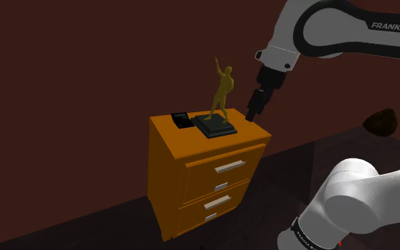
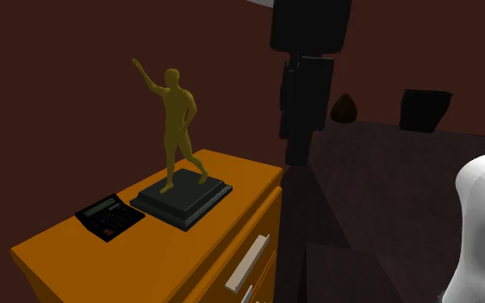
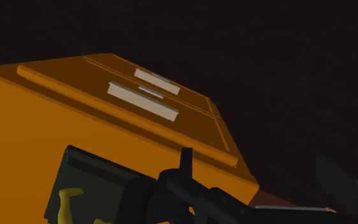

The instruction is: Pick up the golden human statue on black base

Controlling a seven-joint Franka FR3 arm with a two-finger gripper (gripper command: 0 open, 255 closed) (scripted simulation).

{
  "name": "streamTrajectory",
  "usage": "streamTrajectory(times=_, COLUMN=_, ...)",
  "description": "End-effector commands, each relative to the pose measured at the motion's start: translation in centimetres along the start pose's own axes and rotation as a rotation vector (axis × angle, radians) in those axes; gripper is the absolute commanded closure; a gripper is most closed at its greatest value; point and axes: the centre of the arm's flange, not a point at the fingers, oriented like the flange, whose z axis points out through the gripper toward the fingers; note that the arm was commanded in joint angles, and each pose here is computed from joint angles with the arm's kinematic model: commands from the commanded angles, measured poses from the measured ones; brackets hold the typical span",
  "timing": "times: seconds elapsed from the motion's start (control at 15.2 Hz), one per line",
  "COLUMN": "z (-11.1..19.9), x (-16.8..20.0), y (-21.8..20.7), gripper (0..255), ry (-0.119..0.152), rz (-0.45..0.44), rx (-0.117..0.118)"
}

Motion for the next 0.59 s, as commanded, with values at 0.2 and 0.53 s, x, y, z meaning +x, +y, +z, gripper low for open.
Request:
streamTrajectory(times=0.2, z=-0.2, x=2.5, y=2.2, gripper=0, ry=0.037, rz=0.034, rx=-0.022)
streamTrajectory(times=0.53, z=-0.7, x=6.4, y=5.9, gripper=0, ry=0.098, rz=0.089, rx=-0.058)
